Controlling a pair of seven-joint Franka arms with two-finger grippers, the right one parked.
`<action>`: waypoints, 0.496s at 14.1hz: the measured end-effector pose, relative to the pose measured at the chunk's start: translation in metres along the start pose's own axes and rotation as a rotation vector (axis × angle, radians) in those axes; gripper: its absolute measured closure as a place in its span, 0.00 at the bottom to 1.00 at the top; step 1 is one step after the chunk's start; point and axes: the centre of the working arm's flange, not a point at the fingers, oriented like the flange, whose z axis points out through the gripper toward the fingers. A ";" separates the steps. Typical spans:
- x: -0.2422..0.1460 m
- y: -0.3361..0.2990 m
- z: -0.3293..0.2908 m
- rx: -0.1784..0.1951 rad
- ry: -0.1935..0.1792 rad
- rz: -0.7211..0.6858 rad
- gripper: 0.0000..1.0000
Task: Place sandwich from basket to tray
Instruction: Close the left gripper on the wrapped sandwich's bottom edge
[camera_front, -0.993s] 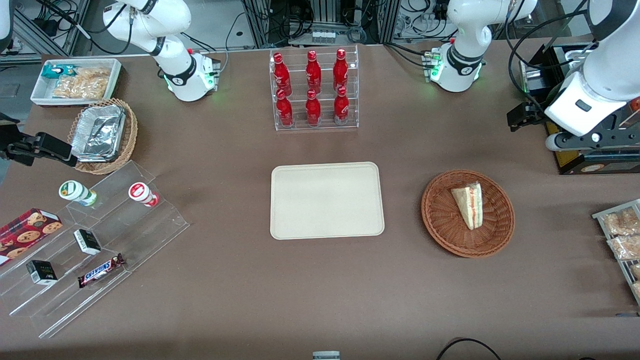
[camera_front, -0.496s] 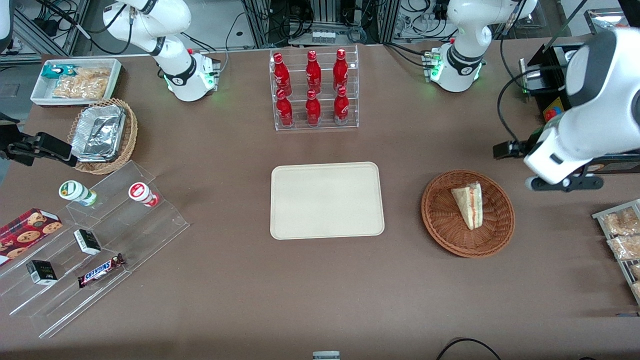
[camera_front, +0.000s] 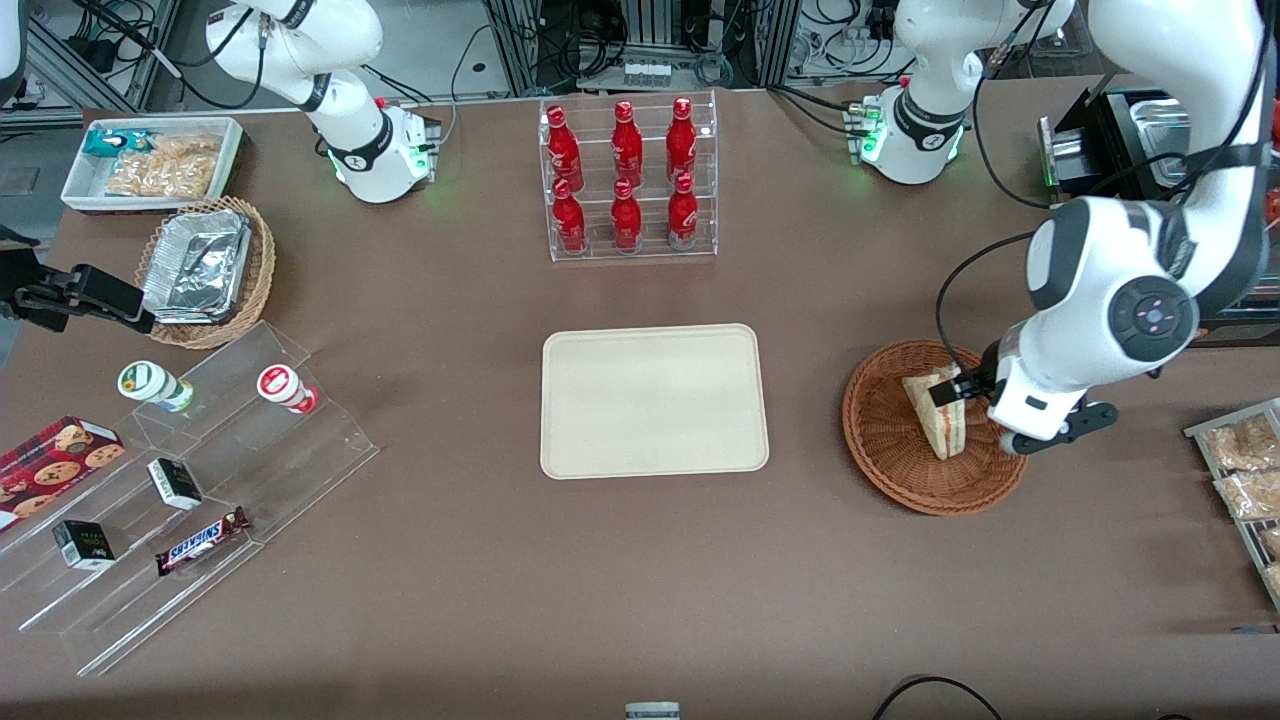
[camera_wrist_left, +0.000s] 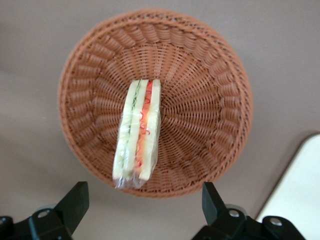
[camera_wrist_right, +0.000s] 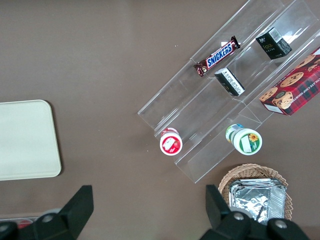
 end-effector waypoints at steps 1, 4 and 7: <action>0.001 -0.001 0.017 -0.003 -0.004 -0.007 0.00; 0.004 -0.004 0.048 -0.004 -0.021 -0.041 0.00; 0.006 -0.015 0.062 0.026 -0.036 -0.048 0.00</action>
